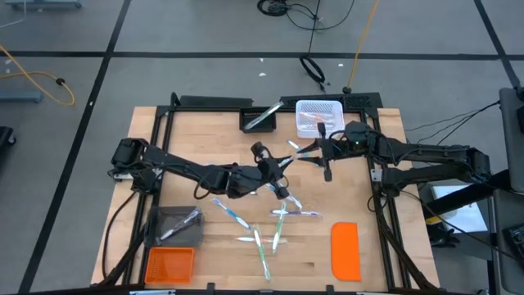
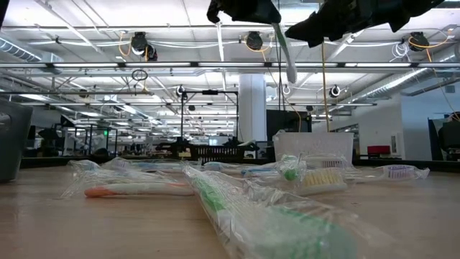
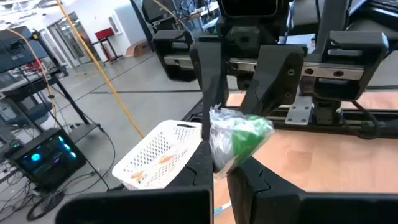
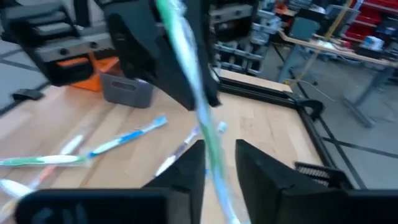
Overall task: Pick & Place Toothbrushes
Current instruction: Put the green toothbrush into the black bin
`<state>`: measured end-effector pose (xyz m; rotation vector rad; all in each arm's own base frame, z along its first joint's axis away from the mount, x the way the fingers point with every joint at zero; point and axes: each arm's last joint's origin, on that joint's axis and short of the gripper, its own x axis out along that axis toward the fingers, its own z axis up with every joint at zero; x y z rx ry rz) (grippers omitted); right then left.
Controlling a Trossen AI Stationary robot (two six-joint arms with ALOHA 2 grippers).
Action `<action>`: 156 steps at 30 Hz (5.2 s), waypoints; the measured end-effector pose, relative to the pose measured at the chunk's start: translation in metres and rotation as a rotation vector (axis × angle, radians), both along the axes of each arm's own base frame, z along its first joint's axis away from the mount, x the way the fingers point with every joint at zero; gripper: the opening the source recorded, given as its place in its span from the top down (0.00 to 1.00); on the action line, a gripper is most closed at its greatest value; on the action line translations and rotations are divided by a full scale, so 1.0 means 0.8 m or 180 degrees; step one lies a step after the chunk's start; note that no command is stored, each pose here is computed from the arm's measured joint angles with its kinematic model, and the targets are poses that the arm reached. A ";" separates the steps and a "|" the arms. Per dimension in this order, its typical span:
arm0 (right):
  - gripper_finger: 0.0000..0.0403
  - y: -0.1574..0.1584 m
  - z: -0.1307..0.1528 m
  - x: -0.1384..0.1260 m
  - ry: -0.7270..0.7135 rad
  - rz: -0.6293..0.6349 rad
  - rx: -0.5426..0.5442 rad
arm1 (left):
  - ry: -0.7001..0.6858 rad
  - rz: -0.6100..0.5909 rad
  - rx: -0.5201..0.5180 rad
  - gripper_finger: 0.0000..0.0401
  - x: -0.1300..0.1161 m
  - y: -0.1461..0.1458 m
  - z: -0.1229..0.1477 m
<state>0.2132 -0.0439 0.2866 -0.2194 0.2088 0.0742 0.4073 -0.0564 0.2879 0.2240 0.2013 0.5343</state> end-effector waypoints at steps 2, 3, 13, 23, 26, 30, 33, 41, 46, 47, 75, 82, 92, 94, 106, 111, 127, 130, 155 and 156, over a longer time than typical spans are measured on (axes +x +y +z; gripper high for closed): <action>0.73 -0.001 -0.001 0.000 0.0025 -0.0073 -0.0009 | 0.0029 0.0039 0.0004 0.98 0.000 0.000 -0.001; 0.70 -0.001 -0.001 0.000 0.0043 -0.0085 -0.0008 | 0.0052 0.0102 0.0018 0.98 -0.001 0.001 -0.002; 0.54 0.000 -0.012 -0.003 0.0261 -0.0074 0.0054 | 0.0354 0.0783 0.0157 0.98 -0.005 0.030 -0.013; 0.54 0.001 -0.046 -0.008 0.0466 -0.0074 0.0121 | 0.0795 0.1220 -0.0153 0.98 -0.014 0.125 -0.036; 0.54 0.002 -0.053 -0.010 0.0509 -0.0079 0.0154 | 0.0865 0.1289 -0.0323 0.97 -0.020 0.157 -0.040; 0.54 0.002 -0.058 -0.011 0.0548 -0.0093 0.0211 | 0.0992 0.1383 -0.0523 0.98 -0.031 0.197 -0.047; 0.54 0.002 -0.063 -0.012 0.0584 -0.0093 0.0218 | 0.1030 0.1474 -0.0659 0.98 -0.040 0.222 -0.050; 0.55 0.003 -0.073 -0.014 0.0574 -0.0093 0.0217 | 0.1180 0.1519 -0.0982 0.98 -0.060 0.266 -0.058; 0.55 0.003 -0.075 -0.014 0.0546 -0.0115 0.0285 | 0.1183 0.1474 -0.1231 0.98 -0.071 0.286 -0.061; 0.55 0.003 -0.076 -0.014 0.0549 -0.0116 0.0285 | 0.1211 0.1498 -0.1245 0.98 -0.073 0.289 -0.062; 0.55 0.003 -0.075 -0.014 0.0544 -0.0118 0.0283 | 0.1445 0.1328 -0.1757 0.89 -0.088 0.315 -0.030; 0.55 0.003 -0.075 -0.014 0.0544 -0.0118 0.0284 | 0.1415 0.1433 -0.1743 0.78 -0.088 0.316 -0.030; 0.55 0.003 -0.075 -0.014 0.0544 -0.0118 0.0285 | 0.1268 0.1465 -0.1775 0.61 -0.086 0.319 -0.028; 0.55 0.003 -0.075 -0.014 0.0544 -0.0119 0.0286 | 0.1270 0.1465 -0.1776 0.59 -0.086 0.319 -0.028; 0.55 0.003 -0.076 -0.014 0.0546 -0.0119 0.0287 | 0.1149 0.1464 -0.1853 0.55 -0.079 0.325 -0.038; 0.55 0.003 -0.076 -0.014 0.0547 -0.0123 0.0299 | 0.1274 0.1482 -0.1923 0.55 -0.070 0.335 -0.066; 0.55 0.003 -0.076 -0.014 0.0548 -0.0126 0.0310 | 0.0407 0.1235 -0.1674 0.55 -0.048 0.358 -0.053; 0.55 0.003 -0.076 -0.014 0.0547 -0.0126 0.0310 | 0.0289 0.1252 -0.1614 0.55 -0.045 0.360 -0.050; 0.55 0.003 -0.077 -0.015 0.0586 -0.0144 0.0373 | 0.3402 -0.0626 -0.0546 0.55 -0.054 0.238 -0.084; 0.55 0.003 -0.077 -0.015 0.0585 -0.0144 0.0373 | 0.3495 -0.0628 -0.0410 0.55 -0.053 0.232 -0.084</action>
